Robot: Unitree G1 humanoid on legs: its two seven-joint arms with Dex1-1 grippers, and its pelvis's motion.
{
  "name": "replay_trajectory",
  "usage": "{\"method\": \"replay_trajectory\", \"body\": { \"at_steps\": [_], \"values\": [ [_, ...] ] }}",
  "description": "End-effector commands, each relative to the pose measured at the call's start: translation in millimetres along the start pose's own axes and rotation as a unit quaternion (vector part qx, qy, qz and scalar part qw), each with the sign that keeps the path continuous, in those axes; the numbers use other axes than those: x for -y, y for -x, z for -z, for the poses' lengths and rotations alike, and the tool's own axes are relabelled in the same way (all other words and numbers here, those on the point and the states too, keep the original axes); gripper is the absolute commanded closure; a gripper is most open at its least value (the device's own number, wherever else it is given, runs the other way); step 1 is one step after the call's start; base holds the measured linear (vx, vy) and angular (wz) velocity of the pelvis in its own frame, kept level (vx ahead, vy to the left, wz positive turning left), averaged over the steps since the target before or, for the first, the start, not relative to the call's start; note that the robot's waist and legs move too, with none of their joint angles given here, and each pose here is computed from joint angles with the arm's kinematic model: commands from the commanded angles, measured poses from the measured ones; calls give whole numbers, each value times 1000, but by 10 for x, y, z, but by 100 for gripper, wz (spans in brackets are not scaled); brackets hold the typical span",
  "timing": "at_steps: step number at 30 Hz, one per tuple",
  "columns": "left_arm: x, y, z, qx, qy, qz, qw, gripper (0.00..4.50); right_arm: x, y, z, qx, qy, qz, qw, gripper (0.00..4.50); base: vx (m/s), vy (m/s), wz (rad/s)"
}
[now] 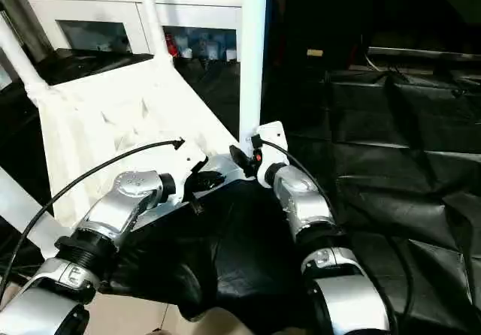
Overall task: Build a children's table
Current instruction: Rotate leg to tighten
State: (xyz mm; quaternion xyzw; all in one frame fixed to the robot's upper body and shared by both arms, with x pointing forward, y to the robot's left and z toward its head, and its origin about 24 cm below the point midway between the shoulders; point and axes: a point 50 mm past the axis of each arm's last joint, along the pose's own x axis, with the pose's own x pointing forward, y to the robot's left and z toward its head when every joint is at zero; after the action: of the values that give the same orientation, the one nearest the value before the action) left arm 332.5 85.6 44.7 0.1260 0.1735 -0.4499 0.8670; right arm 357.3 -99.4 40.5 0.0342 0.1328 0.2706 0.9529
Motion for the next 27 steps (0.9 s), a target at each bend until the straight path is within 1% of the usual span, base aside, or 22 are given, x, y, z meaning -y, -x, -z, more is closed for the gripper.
{"method": "replay_trajectory", "body": {
  "at_steps": [1,2,3,6,8,9,12,14,15,19,21,23,24,25,27],
  "values": [
    [109,-103,-275,61,-18,25,998,450,-332,-98,182,-39,-28,-74,996,103,0,0,0],
    [106,-86,-261,59,-23,31,998,450,-322,-85,165,-34,-20,-87,995,103,0,0,0],
    [92,-59,-241,56,-26,36,997,450,-291,-62,147,-32,-6,-99,995,91,0,0,0],
    [77,-34,-227,55,-28,41,997,450,-240,-35,136,-34,7,-104,994,63,0,0,0],
    [55,10,-204,51,-34,51,997,450,-150,20,102,-34,22,-120,992,50,0,0,0],
    [43,36,-192,51,-37,58,996,450,-102,54,75,-32,29,-131,990,35,0,0,0],
    [27,98,-165,49,-41,76,995,450,-3,137,14,-28,45,-158,986,35,0,0,0],
    [22,149,-142,46,-46,93,994,450,48,204,-20,-28,59,-187,980,35,0,0,0],
    [22,201,-119,45,-51,112,991,450,86,272,-46,-27,71,-218,973,35,0,0,0],
    [44,299,-80,45,-55,152,986,450,133,374,-74,-30,83,-263,961,35,0,0,0],
    [53,355,-48,39,-58,172,983,450,151,420,-77,-36,89,-284,954,35,0,0,0],
    [53,375,-34,36,-60,178,982,450,157,437,-75,-39,92,-292,951,35,0,0,0],
    [51,434,15,25,-67,192,979,450,168,477,-63,-51,105,-310,944,35,0,0,0],
    [51,434,15,25,-67,192,979,450,168,477,-63,-51,105,-310,944,35,0,0,0],
    [58,503,54,19,-65,208,976,450,170,516,-54,-63,114,-333,934,35,0,0,0]
  ]
}}
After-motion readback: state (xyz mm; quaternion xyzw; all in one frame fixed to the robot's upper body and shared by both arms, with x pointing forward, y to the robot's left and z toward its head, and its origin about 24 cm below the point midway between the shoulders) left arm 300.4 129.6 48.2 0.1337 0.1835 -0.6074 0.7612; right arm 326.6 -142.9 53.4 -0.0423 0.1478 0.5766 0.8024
